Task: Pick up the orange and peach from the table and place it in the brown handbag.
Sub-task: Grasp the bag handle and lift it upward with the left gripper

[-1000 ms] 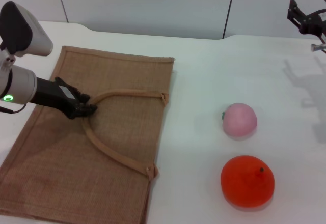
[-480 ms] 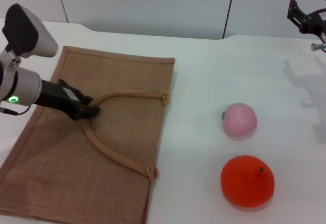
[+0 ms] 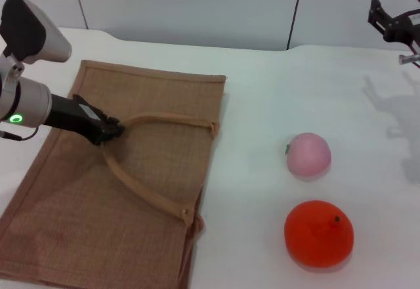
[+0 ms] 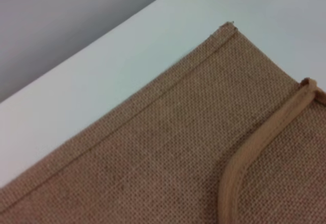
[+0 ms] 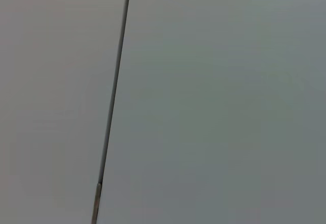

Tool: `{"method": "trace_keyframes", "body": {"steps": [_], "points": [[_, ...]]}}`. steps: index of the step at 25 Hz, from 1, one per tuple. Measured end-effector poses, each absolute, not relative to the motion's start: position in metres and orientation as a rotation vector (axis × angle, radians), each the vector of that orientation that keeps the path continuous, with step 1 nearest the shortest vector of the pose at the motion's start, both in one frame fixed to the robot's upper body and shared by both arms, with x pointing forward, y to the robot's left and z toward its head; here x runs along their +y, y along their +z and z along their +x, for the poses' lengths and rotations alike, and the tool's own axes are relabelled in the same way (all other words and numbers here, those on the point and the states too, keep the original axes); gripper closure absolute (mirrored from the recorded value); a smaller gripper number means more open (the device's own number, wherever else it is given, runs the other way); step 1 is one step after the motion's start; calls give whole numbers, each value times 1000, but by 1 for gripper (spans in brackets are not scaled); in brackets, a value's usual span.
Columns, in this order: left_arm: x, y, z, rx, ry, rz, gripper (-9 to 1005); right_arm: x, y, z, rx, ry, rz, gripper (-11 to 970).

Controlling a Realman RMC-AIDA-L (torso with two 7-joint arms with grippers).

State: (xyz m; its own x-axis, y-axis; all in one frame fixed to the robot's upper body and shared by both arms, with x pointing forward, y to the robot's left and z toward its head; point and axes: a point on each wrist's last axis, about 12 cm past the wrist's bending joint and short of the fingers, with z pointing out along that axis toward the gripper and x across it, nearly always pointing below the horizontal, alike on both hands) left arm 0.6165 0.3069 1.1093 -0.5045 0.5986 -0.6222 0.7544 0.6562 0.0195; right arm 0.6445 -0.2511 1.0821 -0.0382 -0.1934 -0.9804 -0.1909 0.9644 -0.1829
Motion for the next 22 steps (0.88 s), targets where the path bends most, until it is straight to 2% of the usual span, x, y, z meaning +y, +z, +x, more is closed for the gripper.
{"method": "trace_keyframes", "body": {"steps": [6, 10, 11, 13, 16, 22], "points": [[309, 1133, 621, 2229, -319, 1048, 868, -251, 1081, 645, 1628, -3, -301, 118], [312, 1168, 621, 2146, -328, 1033, 877, -250, 1081, 645, 1629, -5, -310, 118], [315, 1187, 619, 2104, -319, 1014, 877, -249, 1080, 644, 1630, -5, -318, 119], [315, 1192, 618, 2094, -315, 1009, 878, -247, 1078, 643, 1632, -2, -344, 119], [319, 1229, 613, 2031, -249, 995, 879, -240, 1076, 640, 1629, 9, -391, 119], [316, 1278, 602, 1917, -168, 994, 881, -227, 1074, 636, 1621, 33, -473, 121]]}}
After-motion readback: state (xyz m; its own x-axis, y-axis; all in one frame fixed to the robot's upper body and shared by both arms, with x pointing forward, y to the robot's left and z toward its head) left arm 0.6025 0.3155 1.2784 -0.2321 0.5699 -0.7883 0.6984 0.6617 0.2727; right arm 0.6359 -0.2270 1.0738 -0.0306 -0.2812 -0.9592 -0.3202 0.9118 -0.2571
